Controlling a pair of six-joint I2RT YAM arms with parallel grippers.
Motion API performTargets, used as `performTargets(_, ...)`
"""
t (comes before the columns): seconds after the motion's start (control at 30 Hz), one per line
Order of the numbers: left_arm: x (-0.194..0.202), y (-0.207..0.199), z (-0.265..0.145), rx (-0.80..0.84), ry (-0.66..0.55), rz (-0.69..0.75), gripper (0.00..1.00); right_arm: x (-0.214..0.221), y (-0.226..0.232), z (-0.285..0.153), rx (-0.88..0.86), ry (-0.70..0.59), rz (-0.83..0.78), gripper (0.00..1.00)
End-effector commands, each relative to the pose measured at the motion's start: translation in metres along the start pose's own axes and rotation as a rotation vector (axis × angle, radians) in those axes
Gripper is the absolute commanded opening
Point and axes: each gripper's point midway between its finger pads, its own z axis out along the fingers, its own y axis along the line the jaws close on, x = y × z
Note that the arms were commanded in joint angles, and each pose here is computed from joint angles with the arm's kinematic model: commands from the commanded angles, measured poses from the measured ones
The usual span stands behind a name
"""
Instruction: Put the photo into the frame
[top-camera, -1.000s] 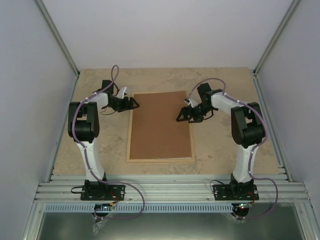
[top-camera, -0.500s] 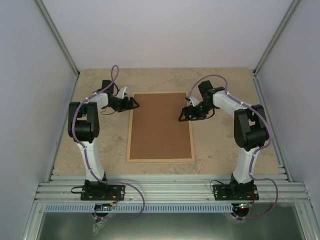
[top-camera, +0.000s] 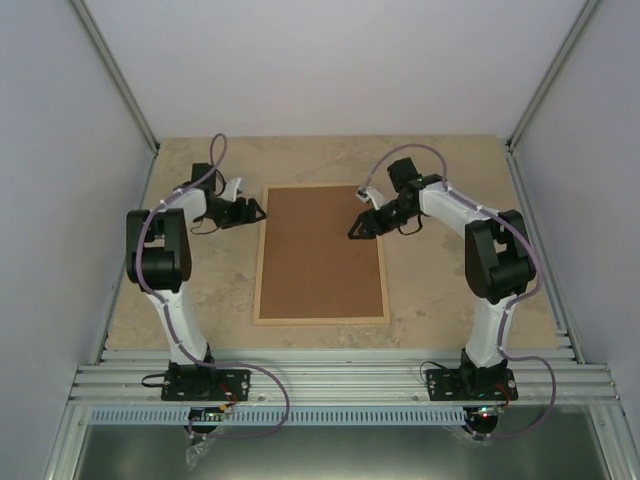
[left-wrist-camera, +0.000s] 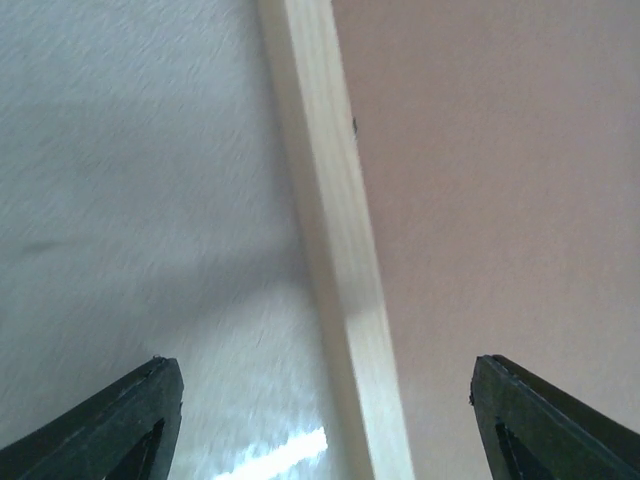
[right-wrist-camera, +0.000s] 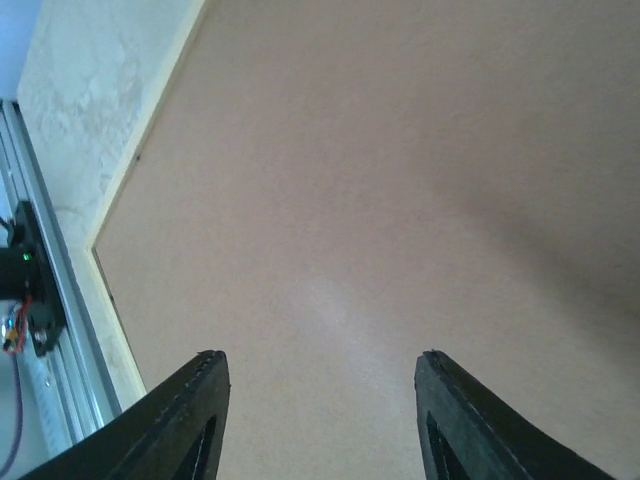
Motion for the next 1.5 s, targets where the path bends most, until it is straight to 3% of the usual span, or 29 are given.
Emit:
performTargets(0.0, 0.015, -0.001, -0.024, -0.071, 0.014, 0.063, 0.80, 0.021, -0.006, 0.027, -0.047, 0.027, 0.006, 0.51)
performTargets(0.2, 0.060, 0.002, -0.032, -0.186, 0.097, 0.176, 0.74, 0.059, -0.037, 0.045, -0.004, 0.068, 0.082, 0.45)
performTargets(0.47, 0.096, -0.023, -0.011, -0.148, 0.171, 0.233, 0.65, 0.105, -0.070, 0.043, 0.036, 0.107, 0.232, 0.43)
performTargets(0.63, 0.092, -0.034, 0.010, -0.106, 0.186, 0.240, 0.47, 0.119, -0.079, 0.036, 0.055, 0.096, 0.288, 0.43)
performTargets(0.8, 0.076, -0.039, 0.036, -0.124, 0.198, 0.280, 0.38, 0.113, -0.076, 0.020, 0.057, 0.051, 0.283, 0.44)
performTargets(1.1, 0.034, -0.038, 0.071, -0.178, 0.213, 0.348, 0.26, 0.079, -0.039, -0.010, 0.007, -0.123, 0.138, 0.49)
performTargets(1.23, 0.023, -0.053, 0.084, -0.152, 0.218, 0.377, 0.25, 0.059, -0.034, -0.021, 0.020, -0.171, 0.055, 0.52)
performTargets(1.3, 0.014, -0.060, 0.082, -0.135, 0.195, 0.375, 0.29, 0.041, -0.032, -0.031, 0.044, -0.206, -0.011, 0.55)
performTargets(1.47, -0.032, -0.090, 0.034, -0.166, 0.063, 0.432, 0.57, -0.019, -0.016, -0.073, 0.155, -0.326, -0.268, 0.65)
